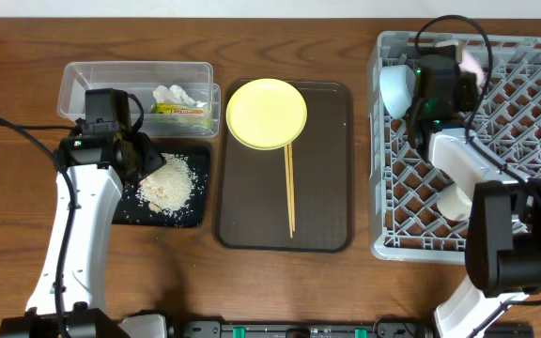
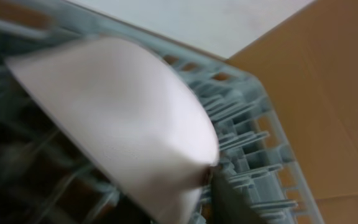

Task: Sort waste into correct bins and load items into the dishwasher rack
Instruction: 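Set the white bowl upright in the rack and release it, then move the right gripper to the wooden chopsticks on the brown tray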

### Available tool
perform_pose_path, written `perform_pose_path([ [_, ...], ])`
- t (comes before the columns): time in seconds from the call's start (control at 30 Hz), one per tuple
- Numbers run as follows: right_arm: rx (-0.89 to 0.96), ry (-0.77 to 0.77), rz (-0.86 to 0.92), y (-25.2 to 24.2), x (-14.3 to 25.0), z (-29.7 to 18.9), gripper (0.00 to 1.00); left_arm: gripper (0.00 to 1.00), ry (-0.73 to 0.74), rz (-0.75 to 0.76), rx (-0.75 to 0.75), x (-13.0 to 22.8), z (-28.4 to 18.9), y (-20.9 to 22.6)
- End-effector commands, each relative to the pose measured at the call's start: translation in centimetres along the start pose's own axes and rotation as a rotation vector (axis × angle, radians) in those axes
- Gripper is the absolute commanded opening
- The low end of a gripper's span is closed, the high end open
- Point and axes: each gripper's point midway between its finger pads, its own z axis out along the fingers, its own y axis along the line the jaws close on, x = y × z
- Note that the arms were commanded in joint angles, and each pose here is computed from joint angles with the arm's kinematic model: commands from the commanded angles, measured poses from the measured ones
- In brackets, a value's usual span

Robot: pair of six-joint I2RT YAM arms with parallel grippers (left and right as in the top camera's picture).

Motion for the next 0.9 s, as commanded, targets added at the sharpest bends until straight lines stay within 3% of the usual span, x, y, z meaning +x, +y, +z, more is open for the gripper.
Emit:
perform_pose_path([
  [0.0, -0.078, -0.032, 0.155, 0.1, -1.4, -2.0, 0.38, 0.65, 0.008, -0.015, -0.007, 0.2, 0.2, 0.3],
  [0.13, -0.205, 0.001, 0.145, 0.5, -1.1, -4.0, 0.55, 0.65, 0.008, -0.015, -0.007, 0.2, 0.2, 0.3],
  [0.23, -0.331, 0.006, 0.135, 1.2, -1.1, -5.9, 0.59, 0.65, 0.008, -0.015, -0.007, 0.2, 0.2, 0.3],
  [0.33, -0.563, -0.013, 0.126, 3.4, -1.7, -9.1, 0.60, 0.72, 0.008, -0.015, -0.007, 0.2, 0.2, 0.3],
  [0.47, -0.919, -0.012, 0.226, 7.0, -2.9, -15.2, 0.52, 0.72, 0.007, -0.015, -0.007, 0.2, 0.2, 0.3],
  [0.57, -1.130, 0.015, 0.247, 9.8, -3.1, -19.6, 0.52, 0.73, 0.007, -0.016, -0.007, 0.2, 0.2, 0.3],
  [0.87, -1.280, 0.096, 0.038, 17.5, 0.2, -26.9, 0.55, 0.73, 0.006, -0.015, -0.007, 0.2, 0.2, 0.2],
])
